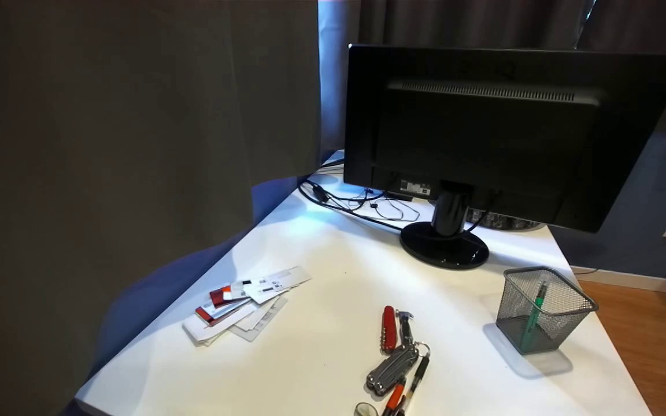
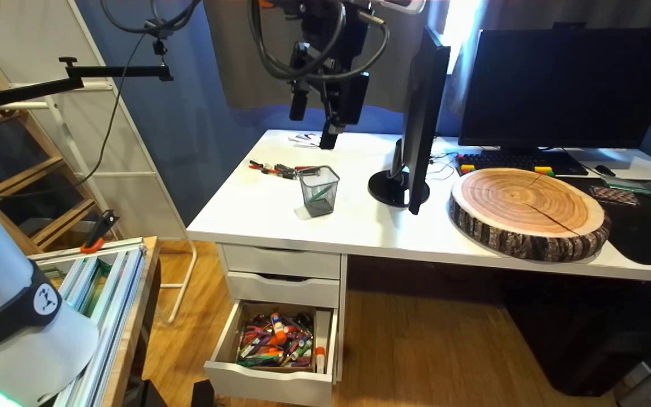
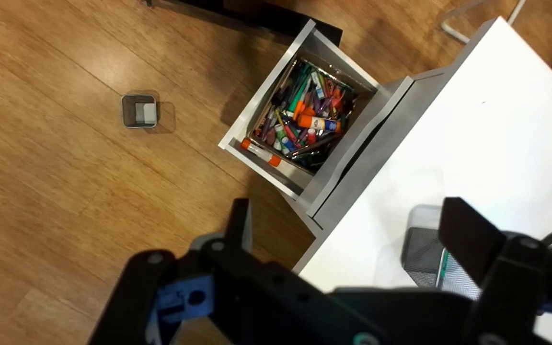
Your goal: Open the second white drawer from the top
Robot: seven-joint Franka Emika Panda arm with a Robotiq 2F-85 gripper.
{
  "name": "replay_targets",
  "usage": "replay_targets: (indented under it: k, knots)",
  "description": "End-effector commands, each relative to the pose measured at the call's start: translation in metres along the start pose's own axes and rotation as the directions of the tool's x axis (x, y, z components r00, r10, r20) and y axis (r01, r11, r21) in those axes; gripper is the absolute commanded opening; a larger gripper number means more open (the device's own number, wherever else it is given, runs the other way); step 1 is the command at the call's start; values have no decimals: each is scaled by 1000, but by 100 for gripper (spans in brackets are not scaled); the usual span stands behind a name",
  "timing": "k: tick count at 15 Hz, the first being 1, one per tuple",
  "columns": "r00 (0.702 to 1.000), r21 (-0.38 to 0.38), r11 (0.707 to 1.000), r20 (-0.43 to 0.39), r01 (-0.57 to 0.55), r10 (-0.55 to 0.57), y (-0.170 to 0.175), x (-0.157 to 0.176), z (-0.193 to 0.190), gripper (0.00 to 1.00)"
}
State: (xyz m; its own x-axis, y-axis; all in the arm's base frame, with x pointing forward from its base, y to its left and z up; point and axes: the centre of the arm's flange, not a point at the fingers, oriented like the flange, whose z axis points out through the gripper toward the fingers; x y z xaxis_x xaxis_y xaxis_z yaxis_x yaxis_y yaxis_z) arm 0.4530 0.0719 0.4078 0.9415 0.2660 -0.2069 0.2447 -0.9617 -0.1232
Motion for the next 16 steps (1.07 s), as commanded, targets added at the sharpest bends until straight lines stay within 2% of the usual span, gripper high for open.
replay_targets:
  k: [1,4,10,12,16]
  knots:
    - [996,96,992,4,86,-87,-16,23,55,100]
    - [989,198,970,-15,144,-144,-33,36,113,100]
    - [984,414,893,-55,176,-168,-32,19,234,100]
    - [980,457,867,-77,197,-182,-32,15,264,100]
    - [987,491,858,-29,151,-157,-24,15,310,100]
